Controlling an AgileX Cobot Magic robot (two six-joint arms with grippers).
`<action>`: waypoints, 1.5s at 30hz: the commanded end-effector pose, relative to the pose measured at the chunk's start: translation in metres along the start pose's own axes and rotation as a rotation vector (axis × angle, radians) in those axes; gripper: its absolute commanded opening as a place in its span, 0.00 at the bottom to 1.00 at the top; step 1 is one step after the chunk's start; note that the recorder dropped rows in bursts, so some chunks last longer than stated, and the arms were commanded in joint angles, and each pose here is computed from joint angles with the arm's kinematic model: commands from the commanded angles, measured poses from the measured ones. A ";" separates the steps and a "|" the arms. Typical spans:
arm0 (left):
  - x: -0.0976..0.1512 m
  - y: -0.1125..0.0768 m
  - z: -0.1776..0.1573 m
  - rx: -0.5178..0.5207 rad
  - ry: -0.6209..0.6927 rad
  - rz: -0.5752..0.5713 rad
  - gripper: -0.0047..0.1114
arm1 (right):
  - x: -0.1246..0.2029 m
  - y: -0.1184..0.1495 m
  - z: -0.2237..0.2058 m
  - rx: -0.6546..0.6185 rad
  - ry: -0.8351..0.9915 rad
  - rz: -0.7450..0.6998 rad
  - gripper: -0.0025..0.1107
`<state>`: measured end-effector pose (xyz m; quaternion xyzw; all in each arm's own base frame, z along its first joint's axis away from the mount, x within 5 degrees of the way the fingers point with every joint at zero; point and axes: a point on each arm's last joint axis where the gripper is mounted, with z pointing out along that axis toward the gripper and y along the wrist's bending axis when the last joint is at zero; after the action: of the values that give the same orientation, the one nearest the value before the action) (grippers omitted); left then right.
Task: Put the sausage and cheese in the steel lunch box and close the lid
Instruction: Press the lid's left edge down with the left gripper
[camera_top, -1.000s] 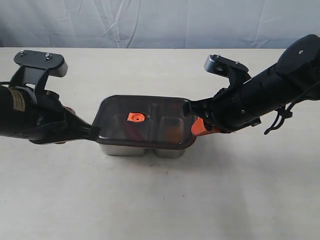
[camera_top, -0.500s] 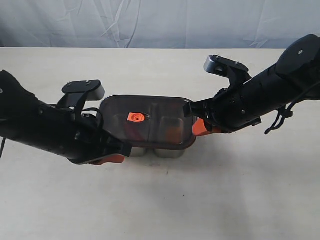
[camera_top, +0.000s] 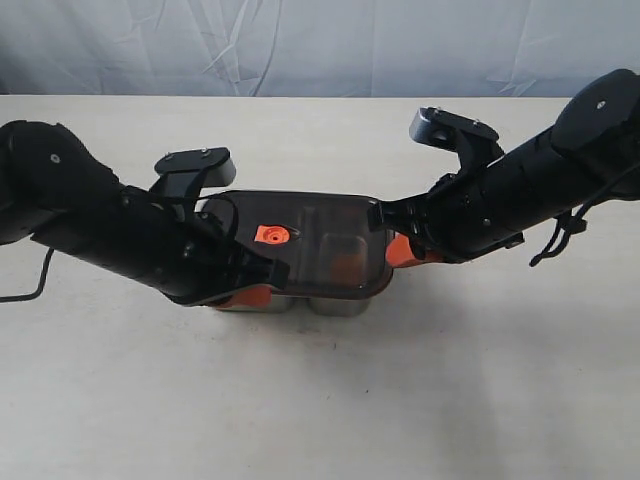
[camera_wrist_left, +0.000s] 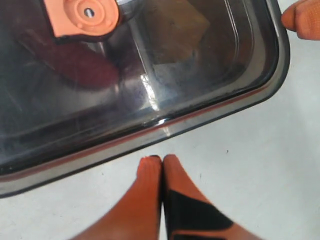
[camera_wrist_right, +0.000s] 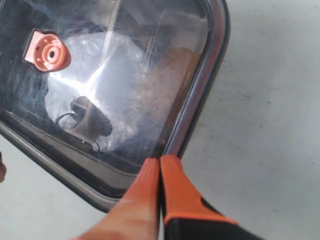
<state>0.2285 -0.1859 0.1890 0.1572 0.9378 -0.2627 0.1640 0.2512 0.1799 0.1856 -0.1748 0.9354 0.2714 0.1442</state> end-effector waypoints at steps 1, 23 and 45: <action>-0.005 -0.001 0.001 0.007 -0.012 -0.009 0.04 | 0.000 -0.001 0.000 0.010 -0.001 -0.016 0.02; 0.000 -0.004 0.004 0.040 0.068 -0.012 0.04 | 0.000 -0.002 0.000 0.022 -0.009 -0.027 0.02; -0.005 0.004 0.019 -0.006 0.035 -0.019 0.04 | 0.004 -0.010 0.018 0.019 0.052 0.003 0.02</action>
<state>0.2373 -0.1931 0.1729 0.1547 0.9435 -0.2587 0.1374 0.2545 0.1812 0.1649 -0.1748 0.9429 0.2586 0.1166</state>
